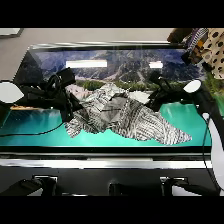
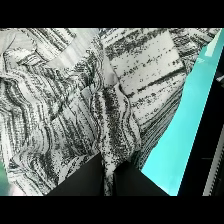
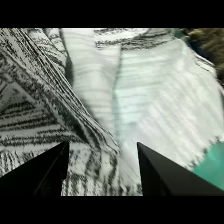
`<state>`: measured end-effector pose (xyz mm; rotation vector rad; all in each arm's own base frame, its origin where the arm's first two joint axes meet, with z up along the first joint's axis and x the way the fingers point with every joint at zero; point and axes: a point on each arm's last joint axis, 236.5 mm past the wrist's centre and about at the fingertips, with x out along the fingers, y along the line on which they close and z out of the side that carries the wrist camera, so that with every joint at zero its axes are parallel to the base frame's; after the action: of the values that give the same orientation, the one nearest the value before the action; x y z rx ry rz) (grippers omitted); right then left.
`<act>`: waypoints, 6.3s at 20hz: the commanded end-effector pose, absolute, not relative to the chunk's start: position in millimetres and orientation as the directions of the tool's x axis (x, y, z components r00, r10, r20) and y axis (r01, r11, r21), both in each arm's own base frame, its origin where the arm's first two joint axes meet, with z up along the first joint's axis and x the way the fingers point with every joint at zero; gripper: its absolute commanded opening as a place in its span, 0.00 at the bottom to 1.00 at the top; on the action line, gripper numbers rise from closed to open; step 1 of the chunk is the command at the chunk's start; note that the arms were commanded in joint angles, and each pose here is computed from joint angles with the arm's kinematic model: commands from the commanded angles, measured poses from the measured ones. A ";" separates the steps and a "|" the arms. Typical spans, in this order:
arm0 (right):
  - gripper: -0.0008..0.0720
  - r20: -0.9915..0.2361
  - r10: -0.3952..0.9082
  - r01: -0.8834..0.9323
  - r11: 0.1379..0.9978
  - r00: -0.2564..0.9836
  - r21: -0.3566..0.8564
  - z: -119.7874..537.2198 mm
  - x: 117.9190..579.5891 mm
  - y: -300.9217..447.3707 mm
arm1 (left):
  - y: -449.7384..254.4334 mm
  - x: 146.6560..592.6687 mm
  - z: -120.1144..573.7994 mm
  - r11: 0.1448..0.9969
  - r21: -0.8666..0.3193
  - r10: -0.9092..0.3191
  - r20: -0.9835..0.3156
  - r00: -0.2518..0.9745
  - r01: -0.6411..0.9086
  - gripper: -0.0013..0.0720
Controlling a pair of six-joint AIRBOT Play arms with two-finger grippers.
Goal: Fold the clothes and pants, and hang the long-sleeved shirts on hangers.
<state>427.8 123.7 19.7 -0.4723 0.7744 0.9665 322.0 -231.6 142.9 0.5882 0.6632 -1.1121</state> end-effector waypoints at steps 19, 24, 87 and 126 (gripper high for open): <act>0.04 -0.853 0.407 -0.886 0.446 0.326 -0.126 108.9 331.4 100.0 | -232.3 366.4 168.5 0.636 -0.033 -0.614 -0.627 0.479 0.771 0.90; 0.04 -0.812 0.255 -0.726 0.631 0.525 -0.272 165.9 305.8 62.9 | -208.5 403.8 183.3 0.799 -0.079 -0.529 -0.565 0.633 0.597 0.95; 0.04 -0.088 -0.975 0.970 0.187 0.202 0.156 462.4 160.6 -392.3 | -213.1 394.9 204.3 0.808 -0.505 -0.566 -0.517 0.643 0.304 0.93; 0.05 -0.937 0.257 -0.353 0.921 0.236 0.164 81.6 359.1 137.1 | -49.9 319.9 103.2 0.991 -0.062 -0.116 -0.835 0.538 0.119 0.05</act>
<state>374.5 135.3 98.6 -0.0858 1.2144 0.4035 323.1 -52.2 115.6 -0.0125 0.9754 -0.1425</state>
